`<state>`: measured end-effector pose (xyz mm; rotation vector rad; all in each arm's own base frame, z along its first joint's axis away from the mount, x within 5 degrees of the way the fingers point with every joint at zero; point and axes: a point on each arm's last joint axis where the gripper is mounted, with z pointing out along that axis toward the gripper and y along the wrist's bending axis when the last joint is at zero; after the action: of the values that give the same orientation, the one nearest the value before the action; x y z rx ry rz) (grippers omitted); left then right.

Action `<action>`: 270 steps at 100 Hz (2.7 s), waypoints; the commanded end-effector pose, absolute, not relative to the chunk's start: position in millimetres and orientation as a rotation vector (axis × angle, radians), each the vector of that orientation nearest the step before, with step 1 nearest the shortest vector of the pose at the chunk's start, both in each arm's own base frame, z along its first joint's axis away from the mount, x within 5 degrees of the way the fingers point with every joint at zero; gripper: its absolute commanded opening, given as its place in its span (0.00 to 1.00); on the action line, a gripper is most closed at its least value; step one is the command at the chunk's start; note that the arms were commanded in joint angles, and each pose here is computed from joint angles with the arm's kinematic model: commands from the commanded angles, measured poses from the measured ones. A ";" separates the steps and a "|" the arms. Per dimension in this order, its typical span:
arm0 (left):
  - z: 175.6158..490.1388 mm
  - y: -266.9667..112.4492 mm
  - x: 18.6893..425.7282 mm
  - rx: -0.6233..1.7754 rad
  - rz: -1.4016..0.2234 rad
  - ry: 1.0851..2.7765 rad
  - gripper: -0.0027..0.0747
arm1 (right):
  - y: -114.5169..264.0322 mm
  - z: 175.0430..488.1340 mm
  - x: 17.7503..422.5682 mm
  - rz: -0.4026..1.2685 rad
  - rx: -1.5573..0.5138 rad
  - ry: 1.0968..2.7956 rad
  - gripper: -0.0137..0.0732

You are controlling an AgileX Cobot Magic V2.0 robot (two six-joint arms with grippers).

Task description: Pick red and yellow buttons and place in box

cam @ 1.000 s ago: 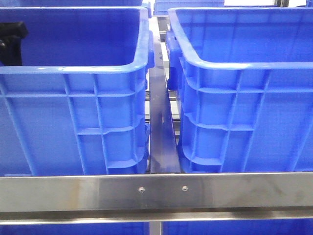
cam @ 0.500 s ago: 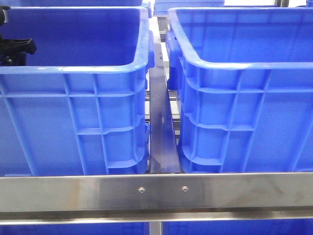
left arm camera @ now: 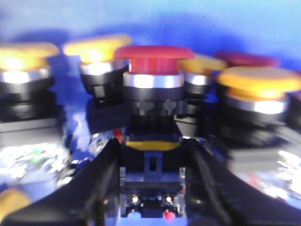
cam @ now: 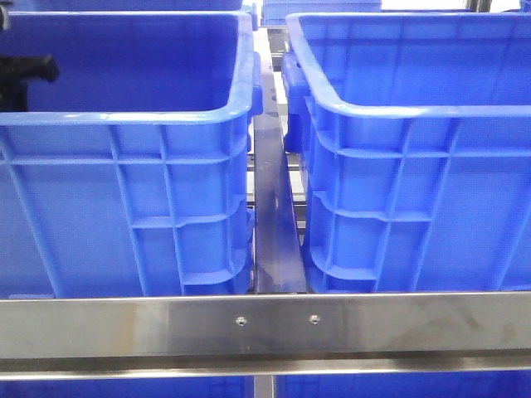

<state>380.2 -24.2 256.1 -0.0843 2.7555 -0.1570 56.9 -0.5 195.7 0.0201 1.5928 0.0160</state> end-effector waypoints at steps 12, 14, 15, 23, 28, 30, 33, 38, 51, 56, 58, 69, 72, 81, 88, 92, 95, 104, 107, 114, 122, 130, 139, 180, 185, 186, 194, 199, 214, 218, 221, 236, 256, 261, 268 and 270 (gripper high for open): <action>327.2 -25.7 357.6 -0.013 -0.185 2.531 0.21 | -0.2 209.1 54.0 0.014 0.015 1.480 0.08; 331.1 -26.3 355.1 0.007 -0.191 2.520 0.21 | -0.2 209.1 54.0 0.014 0.015 1.480 0.08; 332.6 -26.6 354.2 0.012 -0.195 2.516 0.21 | -0.2 209.1 54.0 0.014 0.015 1.480 0.08; 347.9 -32.2 343.6 0.107 -0.239 2.474 0.21 | -0.2 209.1 54.0 0.014 0.015 1.480 0.08; 356.0 -37.0 337.1 0.165 -0.268 2.450 0.21 | -0.2 209.1 54.0 0.014 0.015 1.480 0.08; 359.4 -38.9 334.4 0.194 -0.280 2.436 0.21 | -0.2 209.1 54.0 0.014 0.015 1.480 0.08; 363.9 -42.4 330.9 0.234 -0.301 2.418 0.21 | -0.2 209.1 54.0 0.014 0.015 1.480 0.08; 371.1 -50.1 324.3 0.308 -0.343 2.386 0.21 | -0.2 209.1 54.0 0.014 0.015 1.480 0.08; 384.8 -75.7 308.0 0.519 -0.473 2.302 0.21 | -0.2 209.1 54.0 0.014 0.015 1.480 0.08; 387.3 -87.6 303.1 0.593 -0.527 2.272 0.21 | -0.2 209.1 54.0 0.014 0.015 1.480 0.08; 387.8 -92.7 301.3 0.625 -0.549 2.260 0.21 | -0.2 209.1 54.0 0.014 0.015 1.480 0.08; 390.1 -120.1 290.8 0.785 -0.632 2.193 0.21 | -0.2 209.1 54.0 0.014 0.015 1.480 0.08; 390.6 -126.9 288.0 0.824 -0.645 2.175 0.21 | -0.2 209.1 54.0 0.014 0.015 1.480 0.08; 390.7 -147.7 278.7 0.916 -0.689 2.140 0.21 | -0.2 209.1 54.0 0.014 0.015 1.480 0.08; 389.7 -161.8 272.0 0.970 -0.716 2.126 0.21 | -0.2 209.1 54.0 0.014 0.015 1.480 0.08; 389.7 -168.4 268.0 0.997 -0.728 2.118 0.21 | -0.2 209.2 54.0 0.014 0.015 1.479 0.08; 389.1 -174.5 264.8 1.021 -0.738 2.111 0.21 | -0.2 209.2 54.0 0.014 0.015 1.479 0.08; 389.9 -187.7 257.2 1.063 -0.756 2.082 0.21 | -0.2 209.2 54.0 0.014 0.015 1.479 0.08; 390.0 -191.1 254.9 1.076 -0.762 2.075 0.21 | -0.2 209.2 54.0 0.014 0.015 1.479 0.08; 389.9 -197.2 251.6 1.094 -0.769 2.063 0.21 | -0.1 209.4 54.0 0.014 0.015 1.477 0.08; 389.9 -201.5 250.3 1.099 -0.772 2.050 0.21 | 0.0 210.4 53.9 0.015 0.014 1.468 0.08; 390.0 -201.9 250.2 1.098 -0.771 2.048 0.21 | 0.4 215.1 53.2 0.019 0.009 1.429 0.08; 390.0 -201.9 250.2 1.098 -0.771 2.048 0.21 | -0.3 222.9 51.4 0.013 0.015 1.451 0.09; 390.9 -202.0 251.7 1.082 -0.765 2.038 0.21 | -4.9 299.5 58.9 -0.023 0.067 1.777 0.09; 390.9 -202.0 251.7 1.082 -0.765 2.038 0.21 | -5.3 308.9 65.0 -0.028 0.072 1.828 0.10; 390.9 -202.0 251.7 1.082 -0.765 2.038 0.21 | -5.4 309.8 65.8 -0.029 0.074 1.839 0.11; 390.9 -202.0 251.7 1.082 -0.765 2.038 0.21 | -5.7 326.1 78.8 -0.034 0.079 1.895 0.20; 390.9 -202.0 251.7 1.082 -0.765 2.038 0.21 | -5.8 335.4 87.1 -0.035 0.080 1.912 0.32; 390.9 -202.0 251.7 1.082 -0.765 2.038 0.21 | -4.3 361.5 110.0 -0.005 0.091 1.924 0.79; 390.9 -202.0 251.7 1.082 -0.765 2.038 0.21 | -3.4 367.5 116.5 0.013 0.098 1.925 0.85; 390.9 -202.0 251.7 1.082 -0.765 2.038 0.21 | -2.2 371.4 120.7 0.038 0.108 1.926 0.89; 390.9 -202.0 251.7 1.082 -0.765 2.038 0.21 | 6.7 388.4 142.3 0.202 0.158 1.932 0.90; 390.9 -202.0 251.7 1.082 -0.765 2.038 0.21 | 33.6 397.0 164.5 0.465 0.112 1.967 0.90; 390.9 -202.0 251.7 1.082 -0.765 2.038 0.21 | 44.4 397.0 170.4 0.554 0.088 1.984 0.90; 390.9 -202.0 251.7 1.082 -0.765 2.038 0.21 | 58.8 397.7 177.4 0.687 0.073 1.998 0.90; 390.9 -202.0 251.7 1.082 -0.765 2.038 0.21 | 62.2 398.5 178.6 0.723 0.070 1.998 0.90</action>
<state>258.3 -201.2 367.5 1.1411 2.1302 -0.7188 172.1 47.4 379.6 0.0813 2.0936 0.5578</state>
